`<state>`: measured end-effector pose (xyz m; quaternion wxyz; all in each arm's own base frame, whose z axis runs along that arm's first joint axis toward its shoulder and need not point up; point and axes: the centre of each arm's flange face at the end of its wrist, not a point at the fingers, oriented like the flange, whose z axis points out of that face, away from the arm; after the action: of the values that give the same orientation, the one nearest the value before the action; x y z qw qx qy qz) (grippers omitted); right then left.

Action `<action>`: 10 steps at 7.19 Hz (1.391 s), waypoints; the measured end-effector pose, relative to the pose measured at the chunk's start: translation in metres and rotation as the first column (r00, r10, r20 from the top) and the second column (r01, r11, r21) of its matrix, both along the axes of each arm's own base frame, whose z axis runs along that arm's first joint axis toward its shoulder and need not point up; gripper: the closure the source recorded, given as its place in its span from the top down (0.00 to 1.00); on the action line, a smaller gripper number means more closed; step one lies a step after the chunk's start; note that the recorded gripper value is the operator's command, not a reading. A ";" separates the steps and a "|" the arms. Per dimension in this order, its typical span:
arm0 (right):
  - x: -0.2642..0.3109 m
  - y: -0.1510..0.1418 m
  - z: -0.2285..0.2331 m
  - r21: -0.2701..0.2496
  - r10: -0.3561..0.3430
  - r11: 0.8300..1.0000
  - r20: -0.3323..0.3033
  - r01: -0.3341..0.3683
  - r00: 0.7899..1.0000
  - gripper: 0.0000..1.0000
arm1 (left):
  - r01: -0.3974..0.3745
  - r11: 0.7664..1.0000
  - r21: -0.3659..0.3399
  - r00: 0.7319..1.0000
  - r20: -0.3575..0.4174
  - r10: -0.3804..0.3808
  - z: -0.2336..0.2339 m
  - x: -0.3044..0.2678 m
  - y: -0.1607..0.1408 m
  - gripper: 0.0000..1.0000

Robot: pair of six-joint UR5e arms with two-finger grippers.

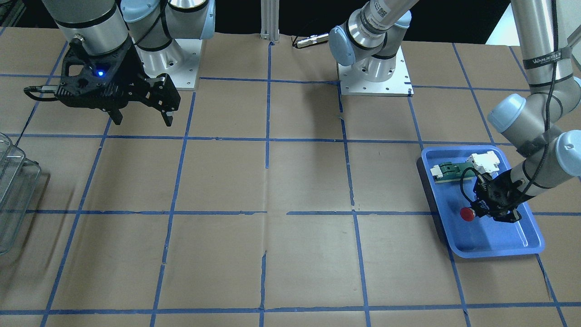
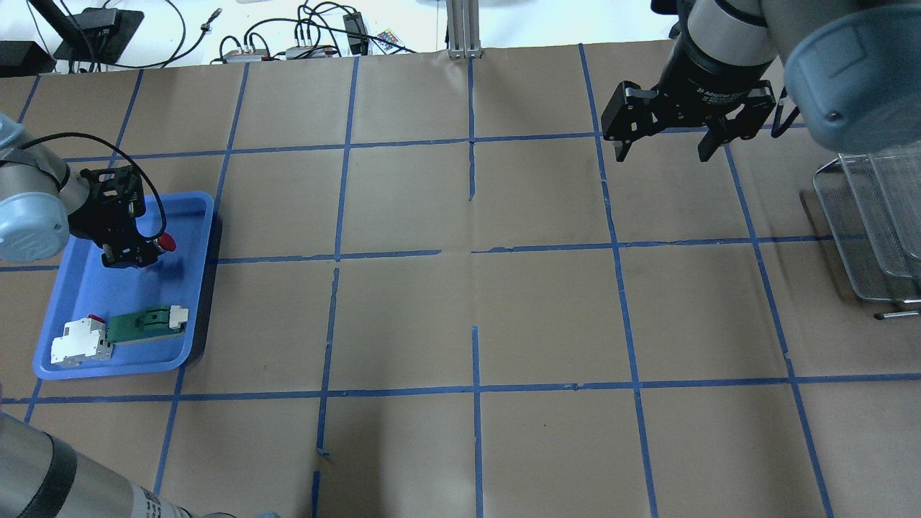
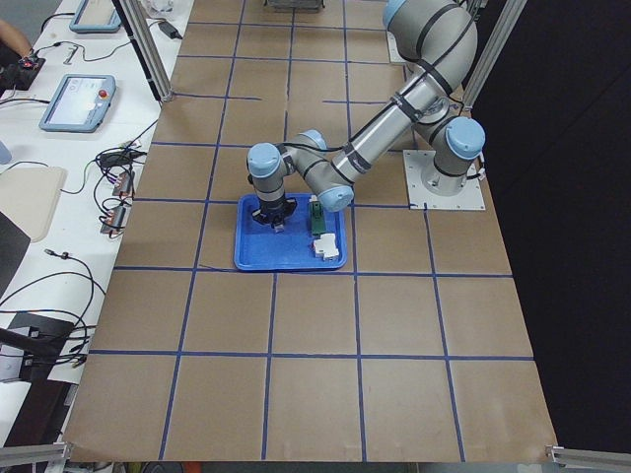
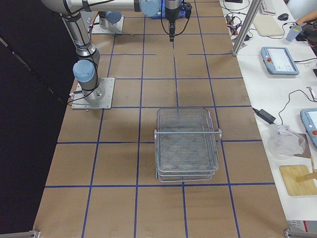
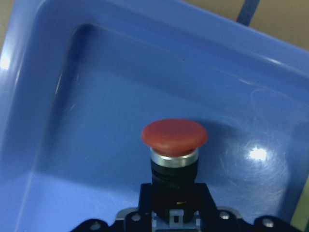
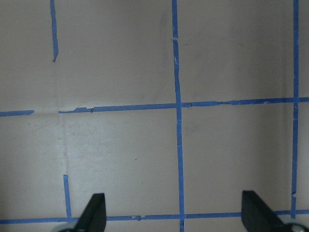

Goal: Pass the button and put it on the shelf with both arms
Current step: 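Lift the red button with the left gripper and carry it toward the right gripper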

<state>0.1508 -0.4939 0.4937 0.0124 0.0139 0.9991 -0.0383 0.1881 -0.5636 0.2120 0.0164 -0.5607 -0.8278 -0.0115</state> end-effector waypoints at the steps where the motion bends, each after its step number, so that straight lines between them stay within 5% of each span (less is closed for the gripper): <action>1: -0.001 0.003 0.009 -0.017 0.003 1.000 0.003 -0.003 1.000 1.00 | 0.029 1.000 0.012 0.999 -0.020 -0.028 0.023 -0.027 -0.005 0.00; 4: -0.012 0.000 0.040 -0.081 0.109 0.991 0.082 -0.102 0.991 1.00 | 0.053 0.998 0.039 0.974 -0.222 -0.043 0.106 -0.163 -0.018 0.00; 5: -0.030 -0.003 0.044 -0.084 0.173 0.982 0.083 -0.166 0.981 1.00 | 0.083 0.996 0.023 0.960 -0.270 -0.074 0.130 -0.224 -0.020 0.00; 6: -0.044 -0.004 0.046 -0.086 0.285 0.956 0.074 -0.279 0.956 1.00 | 0.130 0.991 -0.012 0.939 -0.320 -0.127 0.150 -0.283 -0.019 0.00; 8: -0.044 -0.003 0.048 -0.149 0.503 0.862 0.152 -0.484 0.851 1.00 | 0.154 0.986 -0.069 0.887 -0.430 -0.169 0.191 -0.383 -0.016 0.00; 9: -0.040 0.001 0.049 -0.190 0.619 0.785 0.176 -0.590 0.766 1.00 | 0.145 0.986 -0.079 0.861 -0.481 -0.165 0.211 -0.424 -0.011 0.00; 10: -0.039 0.007 0.055 -0.242 0.726 0.685 0.161 -0.687 0.668 1.00 | 0.145 0.985 -0.090 0.838 -0.518 -0.170 0.228 -0.465 -0.002 0.00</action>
<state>0.1116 -0.4864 0.5487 0.1504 -0.3715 0.9097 -0.1089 -0.2768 -0.5658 0.4399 0.2270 -0.6089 -0.7431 0.1598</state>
